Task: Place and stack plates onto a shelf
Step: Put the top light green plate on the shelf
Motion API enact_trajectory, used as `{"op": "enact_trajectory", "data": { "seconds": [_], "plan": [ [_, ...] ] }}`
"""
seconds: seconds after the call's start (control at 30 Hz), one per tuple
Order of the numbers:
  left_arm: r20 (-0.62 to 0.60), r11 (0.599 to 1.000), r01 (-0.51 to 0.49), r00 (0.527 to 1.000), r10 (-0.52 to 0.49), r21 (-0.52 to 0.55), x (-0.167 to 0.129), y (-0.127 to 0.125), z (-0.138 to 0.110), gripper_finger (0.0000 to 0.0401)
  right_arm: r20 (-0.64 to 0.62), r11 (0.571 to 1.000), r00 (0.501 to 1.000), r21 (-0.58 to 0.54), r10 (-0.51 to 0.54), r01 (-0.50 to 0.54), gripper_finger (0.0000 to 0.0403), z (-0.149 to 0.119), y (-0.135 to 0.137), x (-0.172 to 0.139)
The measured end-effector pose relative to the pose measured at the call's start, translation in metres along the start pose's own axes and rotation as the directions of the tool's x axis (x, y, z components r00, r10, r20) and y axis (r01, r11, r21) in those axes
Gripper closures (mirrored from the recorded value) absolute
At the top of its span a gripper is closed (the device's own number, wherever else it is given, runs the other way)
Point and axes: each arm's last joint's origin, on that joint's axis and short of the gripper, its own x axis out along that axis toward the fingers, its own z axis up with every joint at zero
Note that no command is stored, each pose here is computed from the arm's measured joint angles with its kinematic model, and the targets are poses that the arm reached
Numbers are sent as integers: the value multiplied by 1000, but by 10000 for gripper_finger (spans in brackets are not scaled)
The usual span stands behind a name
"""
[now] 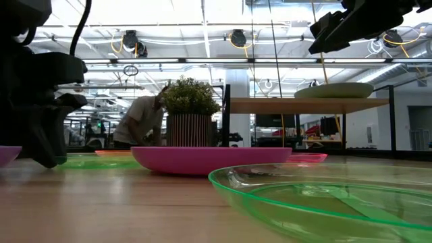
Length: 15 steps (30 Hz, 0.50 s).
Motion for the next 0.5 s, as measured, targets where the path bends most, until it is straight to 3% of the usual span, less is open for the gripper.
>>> {"op": "enact_trajectory", "data": {
  "seconds": [0.5],
  "plan": [
    [9,984,-48,999,47,172,0,2,0,327,0,1000,1000,0,0,0,225,0,0,0]
  ]
}}
